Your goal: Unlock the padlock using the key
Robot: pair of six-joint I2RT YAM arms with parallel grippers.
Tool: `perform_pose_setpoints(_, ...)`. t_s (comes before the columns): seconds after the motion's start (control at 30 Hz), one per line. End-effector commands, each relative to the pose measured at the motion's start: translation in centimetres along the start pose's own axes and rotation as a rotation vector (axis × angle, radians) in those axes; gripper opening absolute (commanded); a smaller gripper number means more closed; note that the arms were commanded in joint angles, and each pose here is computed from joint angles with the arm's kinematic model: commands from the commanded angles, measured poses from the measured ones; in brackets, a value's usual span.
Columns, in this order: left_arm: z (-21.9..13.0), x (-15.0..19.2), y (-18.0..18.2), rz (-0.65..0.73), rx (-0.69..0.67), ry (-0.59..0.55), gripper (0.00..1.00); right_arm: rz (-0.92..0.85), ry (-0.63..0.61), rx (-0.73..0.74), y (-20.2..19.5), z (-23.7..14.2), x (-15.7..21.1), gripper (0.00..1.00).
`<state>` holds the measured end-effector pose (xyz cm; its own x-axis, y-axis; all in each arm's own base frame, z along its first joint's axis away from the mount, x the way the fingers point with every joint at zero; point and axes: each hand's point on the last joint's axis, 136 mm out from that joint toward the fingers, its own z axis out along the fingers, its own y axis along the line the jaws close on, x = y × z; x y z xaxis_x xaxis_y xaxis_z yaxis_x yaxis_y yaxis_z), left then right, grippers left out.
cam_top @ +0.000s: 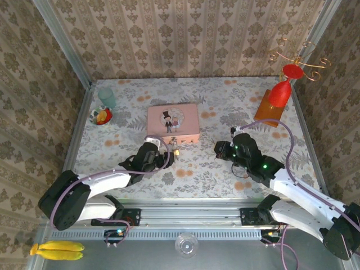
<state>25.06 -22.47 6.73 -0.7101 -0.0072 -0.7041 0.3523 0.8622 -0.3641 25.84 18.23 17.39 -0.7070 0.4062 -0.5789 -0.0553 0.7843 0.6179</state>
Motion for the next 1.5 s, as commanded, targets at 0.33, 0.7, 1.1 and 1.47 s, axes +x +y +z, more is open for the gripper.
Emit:
perform_pose_setpoints(0.33,3.5,-1.5,-1.5,0.041,0.111,-0.040,0.63,-0.018,0.018,-0.032,2.6,0.9,0.9,0.00)
perform_pose_setpoints(0.7,5.8,-0.5,-1.9,0.009,0.122,0.003,0.61,-0.031,0.024,-0.031,3.1,0.9,1.3,0.00)
perform_pose_setpoints(1.1,7.2,0.2,-2.2,-0.004,0.085,0.053,0.54,-0.018,0.026,-0.025,2.5,1.1,1.9,0.00)
perform_pose_setpoints(1.47,7.2,0.9,-1.6,0.018,-0.041,0.111,0.45,-0.009,0.019,-0.018,2.4,1.2,1.9,0.00)
